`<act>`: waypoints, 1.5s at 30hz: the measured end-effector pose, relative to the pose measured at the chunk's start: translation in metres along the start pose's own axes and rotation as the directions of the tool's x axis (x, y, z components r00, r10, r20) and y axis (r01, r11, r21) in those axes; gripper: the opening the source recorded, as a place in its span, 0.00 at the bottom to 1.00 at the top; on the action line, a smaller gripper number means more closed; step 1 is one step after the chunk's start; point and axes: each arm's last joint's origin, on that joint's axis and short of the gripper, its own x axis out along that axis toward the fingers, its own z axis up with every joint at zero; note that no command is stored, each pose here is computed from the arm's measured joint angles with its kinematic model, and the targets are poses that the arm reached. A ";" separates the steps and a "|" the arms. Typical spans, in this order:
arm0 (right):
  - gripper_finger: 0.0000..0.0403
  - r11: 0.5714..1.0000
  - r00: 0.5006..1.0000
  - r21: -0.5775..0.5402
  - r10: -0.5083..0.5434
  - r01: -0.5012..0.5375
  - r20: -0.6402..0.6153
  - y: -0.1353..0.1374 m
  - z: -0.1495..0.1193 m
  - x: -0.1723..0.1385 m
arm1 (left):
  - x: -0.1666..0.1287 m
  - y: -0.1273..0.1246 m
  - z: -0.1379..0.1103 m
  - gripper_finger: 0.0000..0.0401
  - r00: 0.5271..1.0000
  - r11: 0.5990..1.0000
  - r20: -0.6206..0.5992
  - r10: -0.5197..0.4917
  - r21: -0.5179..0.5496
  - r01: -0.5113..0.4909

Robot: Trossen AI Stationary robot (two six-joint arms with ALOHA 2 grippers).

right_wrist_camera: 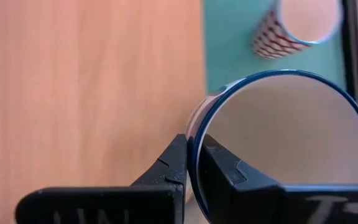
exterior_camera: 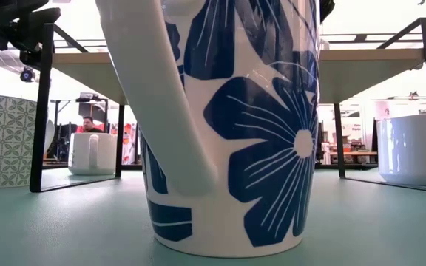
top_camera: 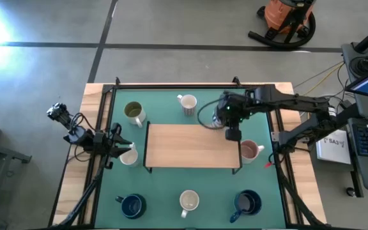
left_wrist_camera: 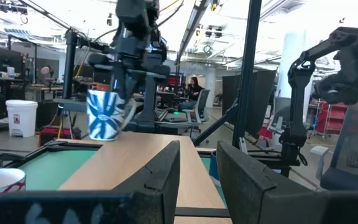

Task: Place coffee mugs
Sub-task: Put the top blue patterned mug on the shelf

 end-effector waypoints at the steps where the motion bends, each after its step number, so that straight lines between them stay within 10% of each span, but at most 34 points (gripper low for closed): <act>1: 0.05 1.000 1.000 -0.020 0.003 -0.003 -0.004 0.005 0.001 0.001 | 0.000 0.000 0.000 0.22 1.000 1.000 0.000 0.000 0.000 0.000; 9: 0.06 0.981 0.998 -0.191 0.027 -0.036 -0.050 0.028 0.001 0.005 | 0.000 0.000 0.000 0.22 1.000 1.000 0.000 0.000 0.000 0.000; 31: 0.16 0.980 0.985 -0.103 0.167 -0.170 -0.040 0.033 0.000 -0.004 | 0.000 0.000 0.000 0.22 1.000 1.000 0.000 0.000 0.000 0.000; 45: 0.33 0.909 0.983 0.387 0.181 -0.154 -0.034 0.033 0.000 -0.005 | 0.000 0.000 0.000 0.22 1.000 1.000 0.000 0.000 0.000 0.000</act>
